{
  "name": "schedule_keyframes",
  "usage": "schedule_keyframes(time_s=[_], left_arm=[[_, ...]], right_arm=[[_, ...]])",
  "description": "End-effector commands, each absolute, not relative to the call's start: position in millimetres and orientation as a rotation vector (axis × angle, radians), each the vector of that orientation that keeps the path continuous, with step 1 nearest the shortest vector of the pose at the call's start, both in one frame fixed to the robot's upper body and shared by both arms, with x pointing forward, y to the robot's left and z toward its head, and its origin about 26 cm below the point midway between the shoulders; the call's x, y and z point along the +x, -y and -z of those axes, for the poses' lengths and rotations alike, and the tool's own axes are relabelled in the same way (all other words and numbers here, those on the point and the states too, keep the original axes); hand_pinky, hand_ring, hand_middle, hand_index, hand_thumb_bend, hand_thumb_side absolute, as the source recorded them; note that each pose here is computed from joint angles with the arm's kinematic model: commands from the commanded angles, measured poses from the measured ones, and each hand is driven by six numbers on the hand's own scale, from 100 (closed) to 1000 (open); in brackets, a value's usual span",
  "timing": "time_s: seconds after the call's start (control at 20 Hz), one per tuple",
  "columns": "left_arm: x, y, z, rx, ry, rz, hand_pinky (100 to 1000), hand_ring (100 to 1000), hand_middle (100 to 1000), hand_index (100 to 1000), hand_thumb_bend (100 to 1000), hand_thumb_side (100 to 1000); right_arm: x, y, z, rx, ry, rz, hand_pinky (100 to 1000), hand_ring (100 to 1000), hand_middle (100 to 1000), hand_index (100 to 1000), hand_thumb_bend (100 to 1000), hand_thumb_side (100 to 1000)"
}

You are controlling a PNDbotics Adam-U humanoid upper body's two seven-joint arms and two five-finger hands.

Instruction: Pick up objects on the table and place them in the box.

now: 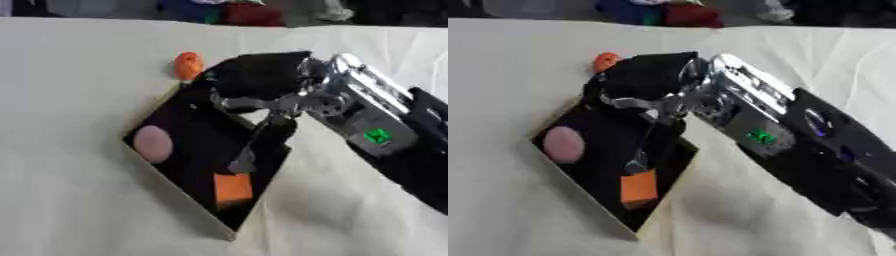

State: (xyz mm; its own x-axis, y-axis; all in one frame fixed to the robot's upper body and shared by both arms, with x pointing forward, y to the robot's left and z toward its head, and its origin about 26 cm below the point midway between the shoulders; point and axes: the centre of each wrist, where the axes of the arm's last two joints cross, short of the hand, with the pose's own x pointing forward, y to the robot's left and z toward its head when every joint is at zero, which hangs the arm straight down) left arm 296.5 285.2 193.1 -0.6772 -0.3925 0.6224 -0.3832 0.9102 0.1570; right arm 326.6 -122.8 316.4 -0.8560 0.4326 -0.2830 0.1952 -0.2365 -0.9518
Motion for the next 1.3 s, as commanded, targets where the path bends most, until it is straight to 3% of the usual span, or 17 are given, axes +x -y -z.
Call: schedule_keyframes(time_s=[0.05, 0.1, 0.25, 0.35, 0.45, 0.55, 0.7, 1.0, 1.3], left_arm=[[295, -287, -202, 0.565, 2.41, 0.036, 581, 622, 737, 619, 100, 887], [295, -287, -203, 0.567, 2.414, 0.041, 581, 623, 736, 620, 100, 885], [297, -288, -210, 0.577, 2.434, 0.065, 582, 625, 736, 623, 100, 878], [298, -288, -217, 0.593, 2.453, 0.093, 583, 627, 736, 625, 100, 872], [299, -289, -227, 0.626, 2.481, 0.146, 586, 634, 736, 634, 100, 853], [301, -289, -240, 0.673, 2.515, 0.214, 589, 638, 735, 640, 100, 841], [302, -287, -258, 0.742, 2.561, 0.303, 592, 647, 731, 654, 100, 819], [302, -282, -293, 0.908, 2.622, 0.468, 595, 657, 724, 675, 100, 802], [298, -277, -322, 1.049, 2.589, 0.648, 600, 664, 720, 693, 100, 807]], right_arm=[[314, 132, -342, -0.864, 1.949, -2.137, 846, 859, 765, 861, 309, 442], [311, 135, -347, -0.879, 1.983, -2.103, 846, 858, 762, 860, 349, 426], [300, 145, -361, -0.93, 2.084, -1.997, 846, 857, 761, 861, 312, 451], [292, 153, -370, -0.96, 2.157, -1.916, 847, 858, 760, 862, 267, 483], [284, 161, -378, -0.984, 2.221, -1.831, 852, 856, 753, 860, 143, 487], [282, 172, -384, -0.991, 2.264, -1.738, 853, 853, 745, 846, 100, 503], [282, 190, -391, -0.993, 2.306, -1.61, 849, 841, 712, 791, 100, 553], [282, 227, -398, -0.983, 2.383, -1.346, 860, 839, 690, 786, 102, 654], [280, 262, -400, -0.974, 2.454, -1.12, 864, 834, 679, 777, 115, 663]])
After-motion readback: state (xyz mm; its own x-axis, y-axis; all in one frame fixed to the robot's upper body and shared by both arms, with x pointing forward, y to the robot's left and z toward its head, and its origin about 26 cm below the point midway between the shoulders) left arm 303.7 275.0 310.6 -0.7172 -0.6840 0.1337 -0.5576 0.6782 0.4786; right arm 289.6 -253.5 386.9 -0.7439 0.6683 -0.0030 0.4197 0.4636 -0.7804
